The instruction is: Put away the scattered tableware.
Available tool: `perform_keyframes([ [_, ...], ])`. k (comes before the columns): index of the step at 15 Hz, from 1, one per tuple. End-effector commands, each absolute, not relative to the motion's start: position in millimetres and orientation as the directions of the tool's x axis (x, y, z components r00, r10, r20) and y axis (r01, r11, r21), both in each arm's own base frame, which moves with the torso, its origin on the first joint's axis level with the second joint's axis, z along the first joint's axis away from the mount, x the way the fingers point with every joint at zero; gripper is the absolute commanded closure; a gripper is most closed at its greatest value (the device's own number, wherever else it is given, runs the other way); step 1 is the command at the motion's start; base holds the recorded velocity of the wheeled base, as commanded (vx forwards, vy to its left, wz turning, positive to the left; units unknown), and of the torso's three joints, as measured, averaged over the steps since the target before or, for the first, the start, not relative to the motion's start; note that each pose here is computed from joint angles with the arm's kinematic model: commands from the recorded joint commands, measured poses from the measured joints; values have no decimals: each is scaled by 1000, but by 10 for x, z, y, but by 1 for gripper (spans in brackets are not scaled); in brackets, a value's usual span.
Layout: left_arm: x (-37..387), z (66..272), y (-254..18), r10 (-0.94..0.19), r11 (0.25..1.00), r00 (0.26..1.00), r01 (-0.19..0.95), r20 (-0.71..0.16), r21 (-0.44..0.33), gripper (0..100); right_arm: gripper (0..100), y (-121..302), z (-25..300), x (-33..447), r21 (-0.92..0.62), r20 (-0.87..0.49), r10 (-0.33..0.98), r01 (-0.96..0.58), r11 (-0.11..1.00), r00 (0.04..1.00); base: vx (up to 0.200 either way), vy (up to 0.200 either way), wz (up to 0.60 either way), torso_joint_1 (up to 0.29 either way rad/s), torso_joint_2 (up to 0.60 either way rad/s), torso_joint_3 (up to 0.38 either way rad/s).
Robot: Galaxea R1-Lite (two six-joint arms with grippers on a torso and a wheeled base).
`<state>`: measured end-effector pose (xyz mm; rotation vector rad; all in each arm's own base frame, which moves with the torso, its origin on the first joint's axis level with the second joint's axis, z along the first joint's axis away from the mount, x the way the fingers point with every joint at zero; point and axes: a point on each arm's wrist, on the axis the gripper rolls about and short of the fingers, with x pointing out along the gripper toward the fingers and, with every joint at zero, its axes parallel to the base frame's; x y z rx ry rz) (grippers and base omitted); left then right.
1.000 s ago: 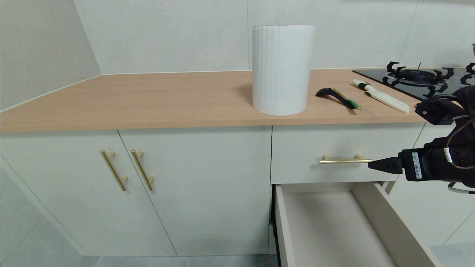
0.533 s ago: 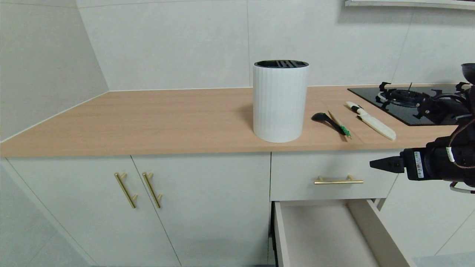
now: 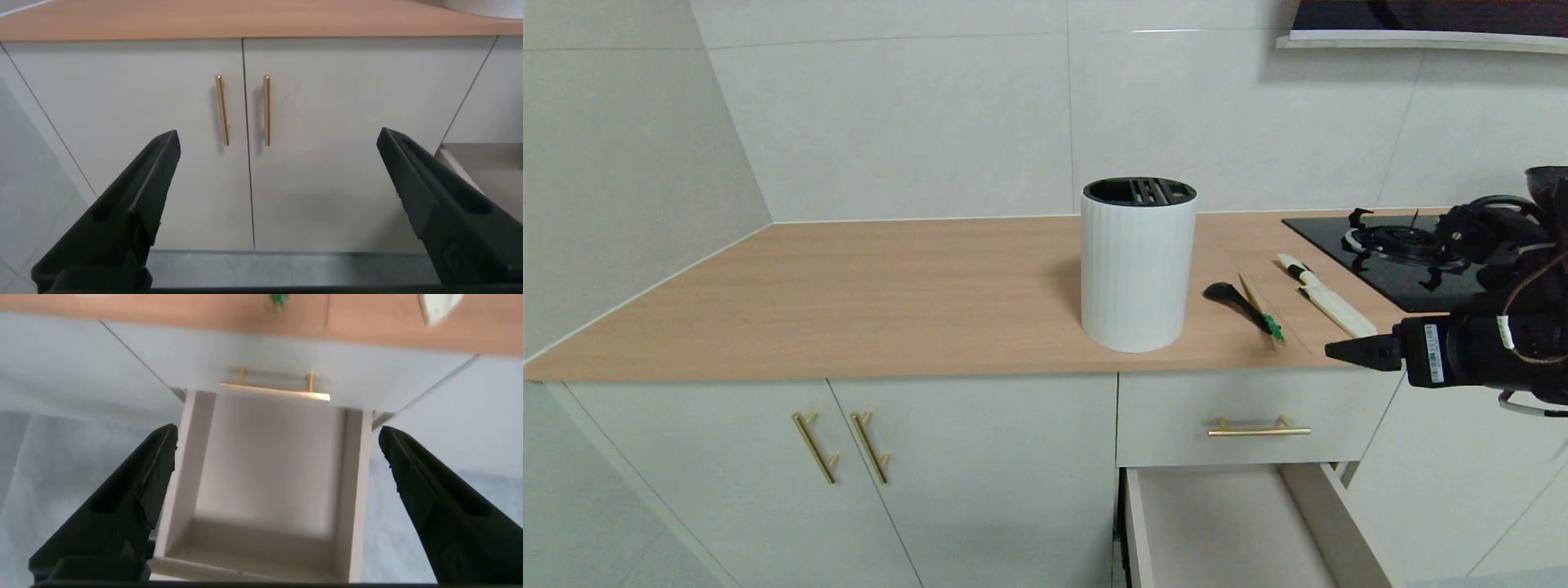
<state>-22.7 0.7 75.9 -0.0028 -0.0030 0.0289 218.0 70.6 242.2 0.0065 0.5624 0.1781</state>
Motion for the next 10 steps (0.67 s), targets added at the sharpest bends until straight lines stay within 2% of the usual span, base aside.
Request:
perform_keyframes([
  [1,-227,760,7,29,1000,1000,-29,3,-3,0,0,815,2496,2295,30,-476,215,-229,973,853,0,0,0,27,-51,-27],
  [5,-227,760,7,29,1000,1000,-29,3,-3,0,0,1063,2552,2745,43,-461,228,-235,971,858,0,0,0,0,0,0],
  [9,-227,760,7,31,1000,1000,-31,3,-3,0,0,1164,2414,3043,159,-493,194,-131,979,848,0,0,0,0,0,0],
  [10,-227,760,7,29,1000,1000,-29,3,-3,0,0,1174,2414,3098,152,-486,148,-84,985,861,0,0,0,0,0,0],
])
